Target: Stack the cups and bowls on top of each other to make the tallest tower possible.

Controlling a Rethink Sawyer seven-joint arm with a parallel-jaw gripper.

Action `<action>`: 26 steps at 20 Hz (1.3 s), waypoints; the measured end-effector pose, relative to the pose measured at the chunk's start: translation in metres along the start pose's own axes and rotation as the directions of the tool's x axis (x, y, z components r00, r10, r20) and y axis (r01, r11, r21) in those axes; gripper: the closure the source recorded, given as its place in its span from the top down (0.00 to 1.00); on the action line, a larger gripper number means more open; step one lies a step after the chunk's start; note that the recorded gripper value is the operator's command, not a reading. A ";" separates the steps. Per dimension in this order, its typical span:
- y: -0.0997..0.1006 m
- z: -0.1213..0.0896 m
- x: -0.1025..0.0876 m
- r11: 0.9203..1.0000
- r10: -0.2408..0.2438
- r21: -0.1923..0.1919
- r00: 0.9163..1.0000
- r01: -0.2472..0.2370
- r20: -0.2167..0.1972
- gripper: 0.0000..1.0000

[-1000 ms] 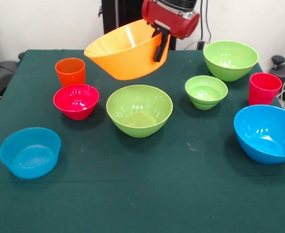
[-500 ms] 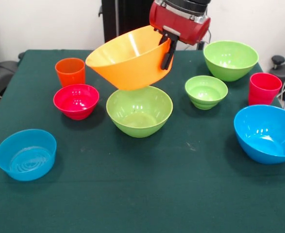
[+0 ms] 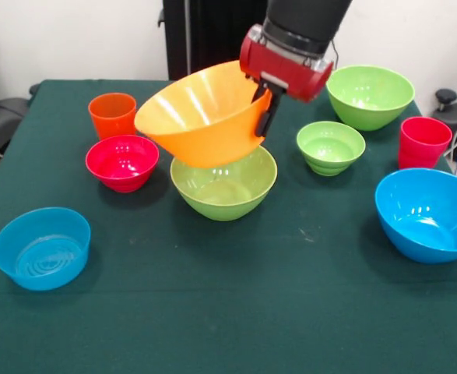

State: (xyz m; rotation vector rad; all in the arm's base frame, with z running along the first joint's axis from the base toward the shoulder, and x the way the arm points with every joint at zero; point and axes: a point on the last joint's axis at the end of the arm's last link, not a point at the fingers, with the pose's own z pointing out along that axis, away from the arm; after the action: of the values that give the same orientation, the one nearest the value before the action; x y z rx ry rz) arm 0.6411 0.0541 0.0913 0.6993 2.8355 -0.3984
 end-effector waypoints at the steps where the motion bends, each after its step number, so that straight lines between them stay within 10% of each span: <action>1: 0.000 0.003 0.002 1.000 -0.005 0.002 1.000 0.005 -0.001 0.00; 15: 0.019 0.056 0.044 0.996 -0.090 -0.004 0.994 0.090 -0.056 0.00; 16: 0.024 0.059 0.045 0.996 -0.092 -0.019 0.994 0.091 -0.051 1.00; 26: 0.026 0.060 0.043 0.996 -0.086 -0.034 0.995 0.085 -0.045 1.00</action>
State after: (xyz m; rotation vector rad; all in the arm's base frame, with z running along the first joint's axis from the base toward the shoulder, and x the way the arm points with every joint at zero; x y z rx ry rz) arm 0.6239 0.0764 0.0179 0.5897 2.9164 -0.3538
